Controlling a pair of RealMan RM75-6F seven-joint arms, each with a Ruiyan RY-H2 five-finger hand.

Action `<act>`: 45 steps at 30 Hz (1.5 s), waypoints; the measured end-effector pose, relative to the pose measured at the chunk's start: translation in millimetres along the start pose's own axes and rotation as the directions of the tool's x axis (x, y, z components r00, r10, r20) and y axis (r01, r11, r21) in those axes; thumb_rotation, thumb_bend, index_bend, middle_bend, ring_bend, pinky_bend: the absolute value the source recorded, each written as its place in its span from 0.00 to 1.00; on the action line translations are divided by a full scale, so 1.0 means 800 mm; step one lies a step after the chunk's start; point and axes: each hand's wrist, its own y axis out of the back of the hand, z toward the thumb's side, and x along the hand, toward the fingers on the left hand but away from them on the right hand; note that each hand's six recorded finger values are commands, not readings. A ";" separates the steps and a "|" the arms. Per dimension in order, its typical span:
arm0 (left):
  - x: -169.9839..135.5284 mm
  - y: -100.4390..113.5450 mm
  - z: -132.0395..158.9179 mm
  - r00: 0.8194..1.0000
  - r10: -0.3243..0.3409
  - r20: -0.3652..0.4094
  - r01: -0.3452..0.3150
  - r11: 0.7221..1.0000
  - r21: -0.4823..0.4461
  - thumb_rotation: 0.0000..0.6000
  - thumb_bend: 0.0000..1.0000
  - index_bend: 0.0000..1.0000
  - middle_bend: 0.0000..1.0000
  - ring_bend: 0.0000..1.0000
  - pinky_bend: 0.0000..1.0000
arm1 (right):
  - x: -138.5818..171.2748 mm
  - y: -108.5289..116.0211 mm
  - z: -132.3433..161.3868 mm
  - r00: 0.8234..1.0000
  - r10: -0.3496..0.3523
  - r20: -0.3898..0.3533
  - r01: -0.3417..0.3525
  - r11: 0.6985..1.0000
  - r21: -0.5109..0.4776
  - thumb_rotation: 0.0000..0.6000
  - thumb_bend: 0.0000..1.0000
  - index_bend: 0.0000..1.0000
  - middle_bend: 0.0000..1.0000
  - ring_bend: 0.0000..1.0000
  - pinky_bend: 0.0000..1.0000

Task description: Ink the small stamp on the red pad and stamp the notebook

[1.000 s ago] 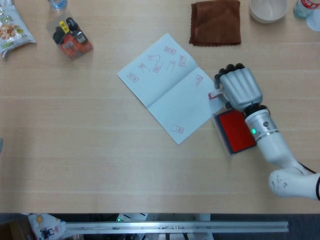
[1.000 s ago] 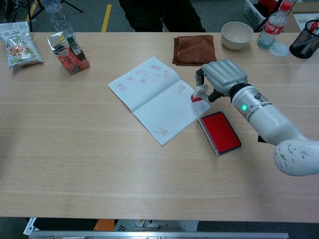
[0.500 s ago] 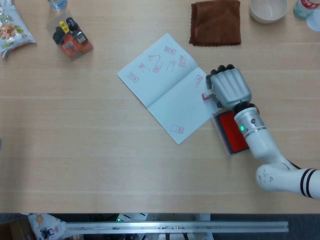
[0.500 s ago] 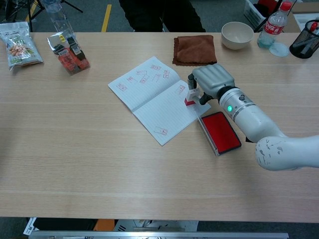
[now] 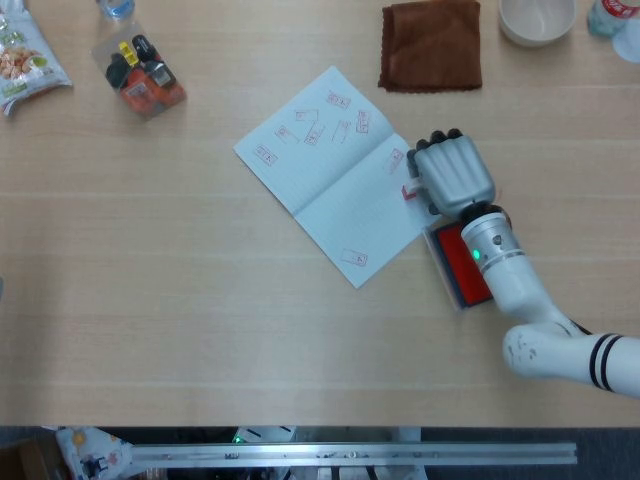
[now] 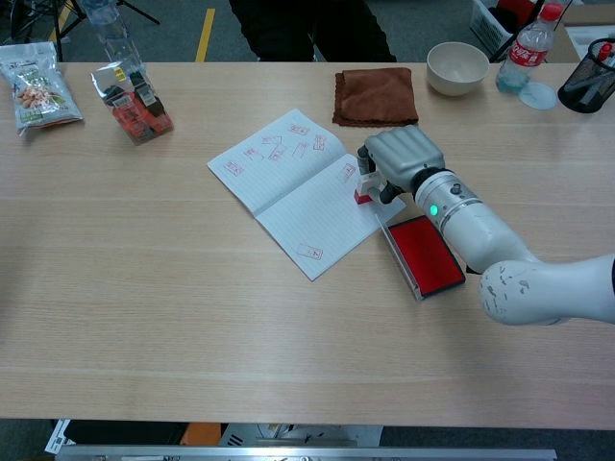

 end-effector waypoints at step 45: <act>-0.004 0.004 0.005 1.000 0.010 0.016 -0.010 1.000 -0.007 1.00 0.29 0.18 0.13 0.12 0.05 | 0.027 0.056 -0.046 0.995 -0.084 0.045 0.088 0.991 -0.102 1.00 0.43 0.66 0.46 0.30 0.31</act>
